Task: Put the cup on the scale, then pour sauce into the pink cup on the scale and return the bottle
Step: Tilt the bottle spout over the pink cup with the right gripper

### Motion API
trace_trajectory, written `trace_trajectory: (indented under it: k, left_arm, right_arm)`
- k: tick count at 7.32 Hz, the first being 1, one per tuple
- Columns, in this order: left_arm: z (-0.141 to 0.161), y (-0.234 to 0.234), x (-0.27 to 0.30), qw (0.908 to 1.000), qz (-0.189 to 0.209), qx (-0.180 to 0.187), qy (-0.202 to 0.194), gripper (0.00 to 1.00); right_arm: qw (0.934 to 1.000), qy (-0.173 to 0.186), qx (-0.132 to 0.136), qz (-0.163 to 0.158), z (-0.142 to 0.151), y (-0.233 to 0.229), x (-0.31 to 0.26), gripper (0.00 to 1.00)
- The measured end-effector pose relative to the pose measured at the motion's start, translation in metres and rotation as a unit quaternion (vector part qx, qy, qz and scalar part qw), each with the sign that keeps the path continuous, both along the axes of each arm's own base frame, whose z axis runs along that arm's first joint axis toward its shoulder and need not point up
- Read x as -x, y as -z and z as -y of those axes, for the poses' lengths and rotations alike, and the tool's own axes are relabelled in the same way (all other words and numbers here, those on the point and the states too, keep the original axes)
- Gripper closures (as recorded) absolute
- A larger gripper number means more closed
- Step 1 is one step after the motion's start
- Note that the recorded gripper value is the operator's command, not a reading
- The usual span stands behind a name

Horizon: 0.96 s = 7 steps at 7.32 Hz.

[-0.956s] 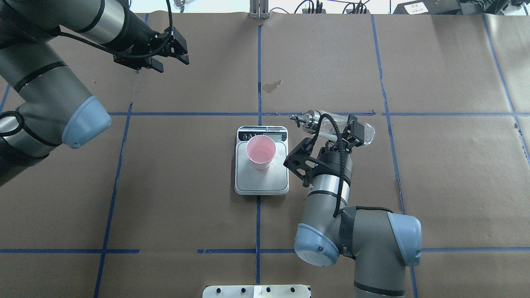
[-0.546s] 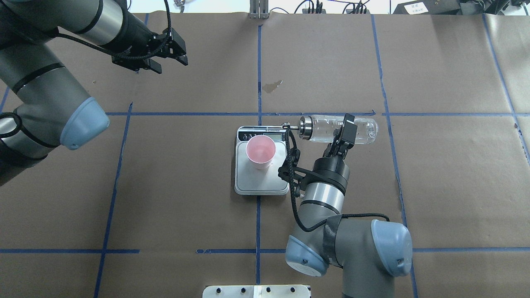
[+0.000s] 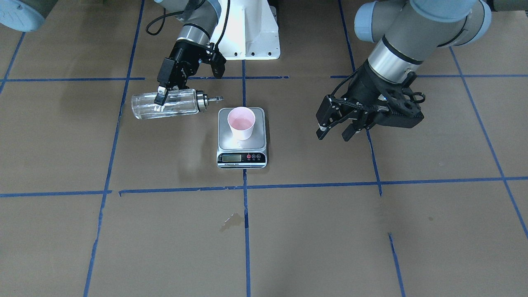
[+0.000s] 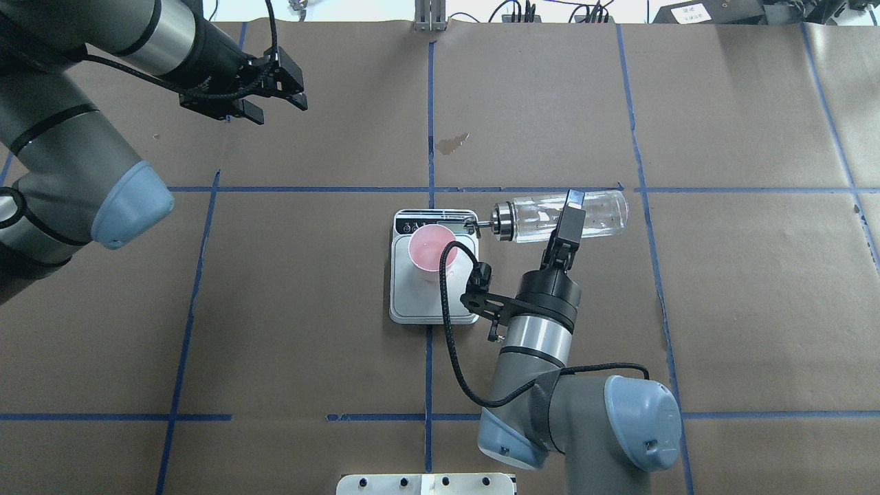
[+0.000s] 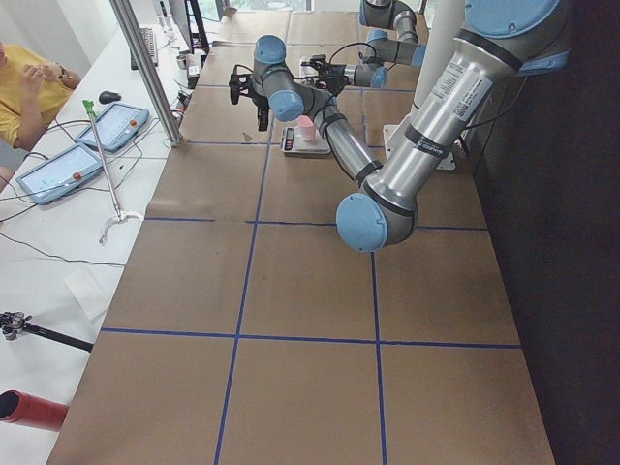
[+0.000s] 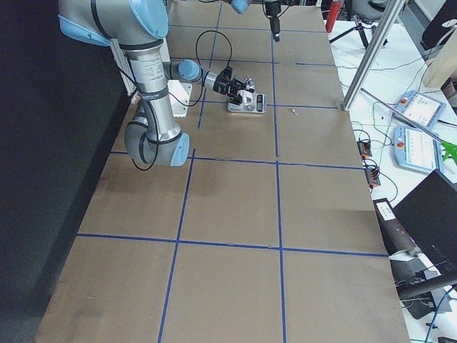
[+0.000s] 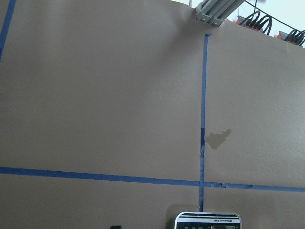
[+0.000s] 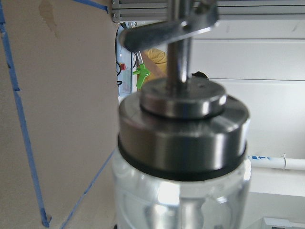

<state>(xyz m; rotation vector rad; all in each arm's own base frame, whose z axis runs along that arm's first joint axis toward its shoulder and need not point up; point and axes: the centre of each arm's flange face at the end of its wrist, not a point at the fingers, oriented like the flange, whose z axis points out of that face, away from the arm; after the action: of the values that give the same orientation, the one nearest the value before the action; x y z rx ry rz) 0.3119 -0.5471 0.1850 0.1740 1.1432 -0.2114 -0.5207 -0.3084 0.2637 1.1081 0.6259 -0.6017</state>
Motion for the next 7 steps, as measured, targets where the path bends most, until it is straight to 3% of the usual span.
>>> trace_trajectory:
  k: [4,7]
  left_arm:
    - [-0.0002,-0.0014,0.003,1.0,0.0,0.001,0.001,0.27]
    - [-0.0086,-0.0059,0.0078,0.9998,-0.008,0.007,-0.016,0.27]
  right_arm:
    - [0.9988,0.004,-0.034,-0.035,0.0019,-0.0001,0.0019,1.0]
    - [0.9979,0.008,-0.042,-0.05,0.0029,0.0038,0.0047,1.0]
